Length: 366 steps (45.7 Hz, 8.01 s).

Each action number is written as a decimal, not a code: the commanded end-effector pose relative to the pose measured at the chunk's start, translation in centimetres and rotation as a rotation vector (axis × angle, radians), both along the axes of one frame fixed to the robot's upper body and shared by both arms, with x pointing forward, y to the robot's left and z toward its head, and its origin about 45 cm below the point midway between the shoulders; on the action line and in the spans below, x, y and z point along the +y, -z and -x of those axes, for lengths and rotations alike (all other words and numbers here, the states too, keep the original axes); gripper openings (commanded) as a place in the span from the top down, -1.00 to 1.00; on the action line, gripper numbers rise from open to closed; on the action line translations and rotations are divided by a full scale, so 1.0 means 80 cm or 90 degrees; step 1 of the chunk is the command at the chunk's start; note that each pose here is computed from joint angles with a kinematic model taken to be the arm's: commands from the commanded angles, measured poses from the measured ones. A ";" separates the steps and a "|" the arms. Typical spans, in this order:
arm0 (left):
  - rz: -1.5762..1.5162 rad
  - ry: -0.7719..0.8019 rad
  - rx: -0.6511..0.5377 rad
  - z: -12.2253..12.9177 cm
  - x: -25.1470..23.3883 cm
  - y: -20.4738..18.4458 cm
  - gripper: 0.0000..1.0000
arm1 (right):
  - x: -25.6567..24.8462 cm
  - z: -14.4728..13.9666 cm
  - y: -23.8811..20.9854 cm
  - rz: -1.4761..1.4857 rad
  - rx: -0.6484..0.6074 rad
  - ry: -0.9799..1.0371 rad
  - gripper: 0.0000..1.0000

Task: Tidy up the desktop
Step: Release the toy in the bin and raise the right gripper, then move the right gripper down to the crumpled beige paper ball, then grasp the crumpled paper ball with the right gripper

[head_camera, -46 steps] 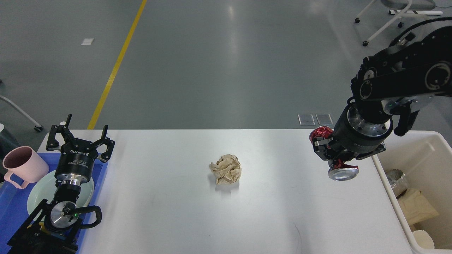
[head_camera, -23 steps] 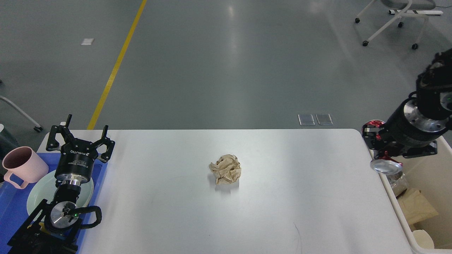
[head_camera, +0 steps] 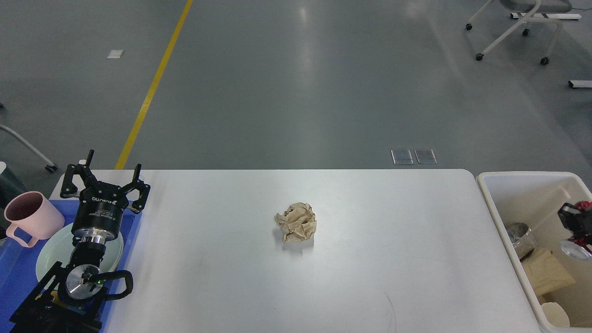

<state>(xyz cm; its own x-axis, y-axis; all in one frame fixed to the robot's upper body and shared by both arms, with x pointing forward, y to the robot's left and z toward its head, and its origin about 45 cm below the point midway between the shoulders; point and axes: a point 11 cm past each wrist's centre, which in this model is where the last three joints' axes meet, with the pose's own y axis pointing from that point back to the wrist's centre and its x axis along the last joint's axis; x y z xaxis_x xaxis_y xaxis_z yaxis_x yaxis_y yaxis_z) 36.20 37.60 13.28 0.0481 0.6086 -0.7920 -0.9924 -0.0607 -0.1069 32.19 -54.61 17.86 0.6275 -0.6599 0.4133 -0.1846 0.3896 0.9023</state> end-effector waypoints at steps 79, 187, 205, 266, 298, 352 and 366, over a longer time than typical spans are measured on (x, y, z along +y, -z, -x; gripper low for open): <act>0.000 0.000 0.000 0.000 0.000 0.000 -0.93 | 0.012 0.060 0.177 0.264 -0.193 -0.015 -1.00; 0.000 0.001 0.001 0.000 0.000 0.000 -0.93 | 0.467 -0.054 -0.255 -0.134 0.017 -0.543 -1.00; 0.000 0.000 0.001 0.000 0.000 0.000 -0.93 | 0.561 -0.098 -0.084 -0.198 -0.020 -0.540 -1.00; 0.000 0.000 0.000 0.000 0.000 0.000 -0.93 | 0.598 -0.067 0.116 -0.400 -0.113 -0.236 -1.00; 0.000 0.000 0.000 0.000 0.000 0.000 -0.93 | 0.589 -0.073 0.134 -0.460 -0.210 -0.084 -1.00; 0.000 0.000 0.000 0.000 0.000 0.000 -0.93 | 0.585 -0.064 0.144 -0.444 -0.198 -0.102 1.00; 0.000 0.000 0.000 0.000 0.000 0.000 -0.93 | 0.587 -0.064 0.142 -0.453 -0.192 -0.099 1.00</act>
<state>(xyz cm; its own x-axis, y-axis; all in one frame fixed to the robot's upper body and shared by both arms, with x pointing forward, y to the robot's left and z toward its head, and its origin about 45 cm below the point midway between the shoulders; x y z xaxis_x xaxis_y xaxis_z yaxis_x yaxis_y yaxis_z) 36.20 37.59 13.28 0.0482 0.6086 -0.7920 -0.9924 -0.0605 -0.1069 37.19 -7.76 6.20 0.6602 -0.7445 0.0994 -0.4678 -0.3040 0.8299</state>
